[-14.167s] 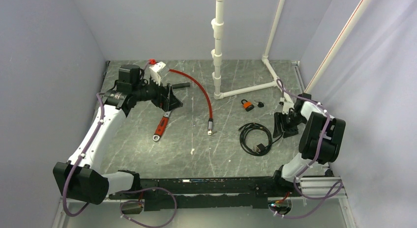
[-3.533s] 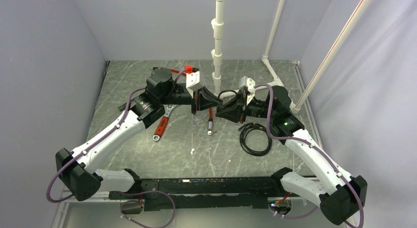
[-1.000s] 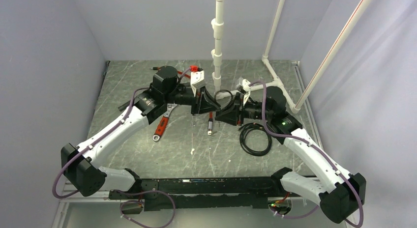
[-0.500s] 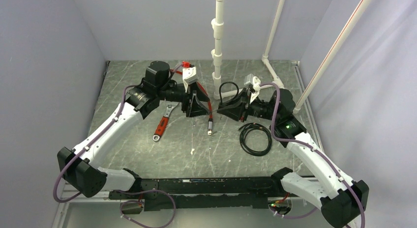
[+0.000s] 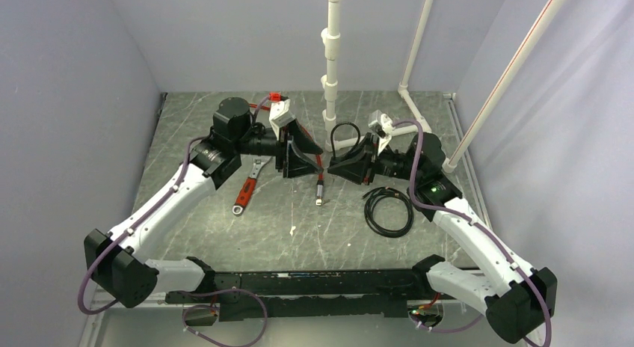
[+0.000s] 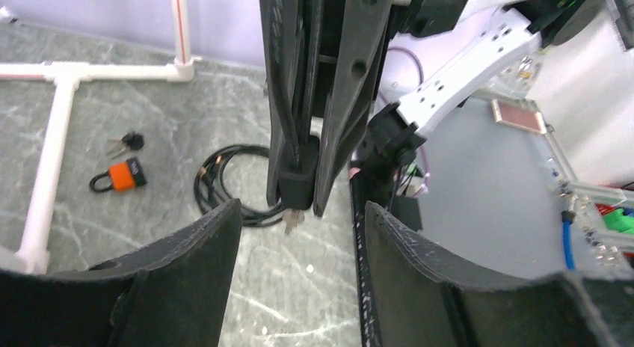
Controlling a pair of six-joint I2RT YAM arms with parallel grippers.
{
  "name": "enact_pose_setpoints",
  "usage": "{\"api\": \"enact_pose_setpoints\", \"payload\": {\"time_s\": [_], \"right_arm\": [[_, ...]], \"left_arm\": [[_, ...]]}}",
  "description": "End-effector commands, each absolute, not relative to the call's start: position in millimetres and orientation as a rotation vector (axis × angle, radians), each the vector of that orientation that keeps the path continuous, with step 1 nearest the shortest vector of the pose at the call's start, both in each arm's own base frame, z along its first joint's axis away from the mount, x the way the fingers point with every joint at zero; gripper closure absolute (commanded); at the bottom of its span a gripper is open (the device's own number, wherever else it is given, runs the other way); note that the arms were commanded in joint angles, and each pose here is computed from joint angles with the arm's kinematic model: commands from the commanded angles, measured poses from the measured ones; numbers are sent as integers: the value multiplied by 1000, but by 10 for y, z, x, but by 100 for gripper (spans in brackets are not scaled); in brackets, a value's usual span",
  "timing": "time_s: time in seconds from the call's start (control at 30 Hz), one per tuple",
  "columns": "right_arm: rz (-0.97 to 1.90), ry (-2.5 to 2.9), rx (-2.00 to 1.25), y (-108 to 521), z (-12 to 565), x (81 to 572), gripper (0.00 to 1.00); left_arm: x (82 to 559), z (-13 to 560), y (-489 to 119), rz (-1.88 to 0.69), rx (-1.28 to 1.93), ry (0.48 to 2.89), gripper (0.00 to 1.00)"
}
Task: Lock with the key
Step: Lock the lock.
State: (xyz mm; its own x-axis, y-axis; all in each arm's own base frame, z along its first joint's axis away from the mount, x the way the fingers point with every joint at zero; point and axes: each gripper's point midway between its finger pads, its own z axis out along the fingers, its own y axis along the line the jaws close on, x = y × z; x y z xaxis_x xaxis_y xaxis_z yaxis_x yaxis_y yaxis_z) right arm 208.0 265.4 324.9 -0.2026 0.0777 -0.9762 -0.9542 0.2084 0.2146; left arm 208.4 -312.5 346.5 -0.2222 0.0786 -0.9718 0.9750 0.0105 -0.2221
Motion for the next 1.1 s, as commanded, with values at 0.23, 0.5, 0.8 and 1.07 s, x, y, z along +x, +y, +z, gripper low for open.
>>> {"api": "enact_pose_setpoints", "payload": {"time_s": [0.23,0.5,0.8,1.07], "right_arm": [[1297,1297,-1077,2707,3385,1843,100],[1300,1305,-1068,2723,3396,1864,100],[1300,1308,-1061,2726,3400,1876,100],[1282,1345,-1053,2703,3421,1889,61]], "left_arm": [[1934,4025,-3429,-1550,1153,1296,40],[1818,3984,-3633,-1598,1169,1296,58],[1798,3864,-3693,-1592,1172,1331,79],[1853,3871,-3602,-1614,1134,1377,100]]}}
